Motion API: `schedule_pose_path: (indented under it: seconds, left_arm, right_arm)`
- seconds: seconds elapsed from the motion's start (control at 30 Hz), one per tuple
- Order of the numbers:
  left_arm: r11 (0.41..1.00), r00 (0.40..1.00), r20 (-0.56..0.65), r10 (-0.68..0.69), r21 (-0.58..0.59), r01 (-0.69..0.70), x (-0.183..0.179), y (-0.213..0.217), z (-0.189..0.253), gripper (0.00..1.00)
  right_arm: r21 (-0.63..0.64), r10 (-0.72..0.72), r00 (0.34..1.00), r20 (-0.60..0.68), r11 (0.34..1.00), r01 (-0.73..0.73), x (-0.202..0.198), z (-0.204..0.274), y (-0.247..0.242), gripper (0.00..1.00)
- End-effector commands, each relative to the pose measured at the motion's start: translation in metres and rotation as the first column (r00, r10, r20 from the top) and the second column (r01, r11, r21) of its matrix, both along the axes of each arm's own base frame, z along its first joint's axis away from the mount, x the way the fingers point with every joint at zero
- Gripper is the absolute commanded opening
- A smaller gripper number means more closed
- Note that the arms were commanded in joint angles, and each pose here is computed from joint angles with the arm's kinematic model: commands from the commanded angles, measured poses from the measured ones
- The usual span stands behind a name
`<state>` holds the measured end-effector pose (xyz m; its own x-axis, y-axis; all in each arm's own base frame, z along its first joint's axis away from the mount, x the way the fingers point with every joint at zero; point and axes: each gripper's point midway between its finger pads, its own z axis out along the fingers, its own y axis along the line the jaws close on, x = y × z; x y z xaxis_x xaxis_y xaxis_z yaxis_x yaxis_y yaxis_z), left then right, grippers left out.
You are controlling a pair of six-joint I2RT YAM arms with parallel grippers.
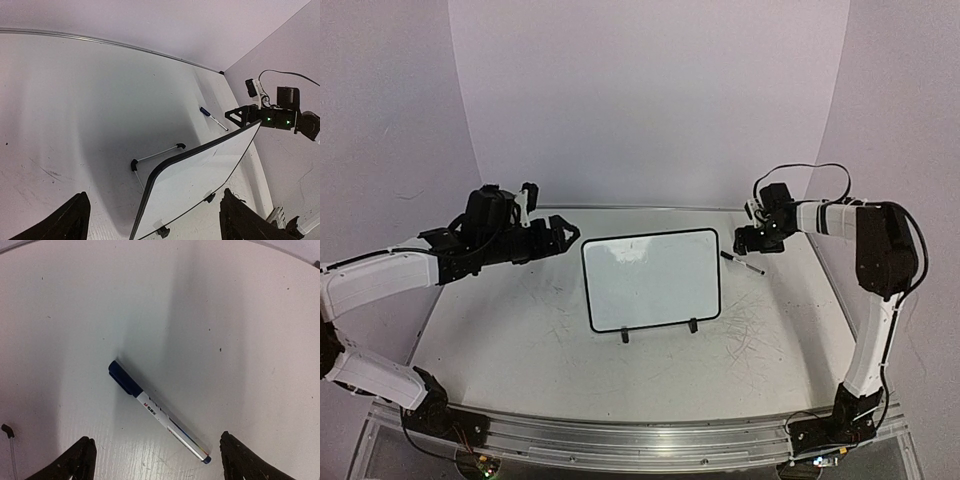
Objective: Write a sentence on the whiteboard
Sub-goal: Adjust the whiteboard at the center of the board.
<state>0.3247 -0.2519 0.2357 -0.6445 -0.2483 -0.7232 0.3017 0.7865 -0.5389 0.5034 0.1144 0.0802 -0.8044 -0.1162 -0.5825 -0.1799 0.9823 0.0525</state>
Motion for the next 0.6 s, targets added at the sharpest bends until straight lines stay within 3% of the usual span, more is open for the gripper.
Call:
schedule_pose_path:
  seconds: [0.0,0.13,0.23,0.3,0.57]
  left_arm:
    - [0.999,0.999,-0.017,-0.033,0.000,0.033,-0.008,-0.003,-0.007,0.91]
    - [1.000,0.999,-0.019,-0.028,-0.005,0.028,-0.008,-0.002,-0.006,0.91]
    - [1.000,1.000,-0.022,-0.018,-0.007,0.018,-0.007,-0.001,-0.007,0.92]
    - [1.000,1.000,-0.022,-0.020,0.001,0.020,-0.005,-0.003,-0.009,0.92]
    - [0.999,0.999,-0.028,-0.015,0.040,0.016,0.004,-0.009,-0.021,0.92]
  right_arm:
    - [-0.043,0.015,1.000,-0.008,0.999,-0.016,0.004,0.006,-0.001,0.84]
    - [-0.016,-0.126,0.992,-0.006,0.992,0.126,-0.016,0.019,-0.011,0.83]
    - [0.008,-0.213,0.977,0.007,0.977,0.213,-0.054,0.036,-0.026,0.83]
    - [0.050,-0.198,0.980,-0.030,0.979,0.200,-0.086,0.031,-0.020,0.82]
    - [0.168,-0.050,0.998,0.029,0.985,0.044,-0.197,0.051,0.061,0.81]
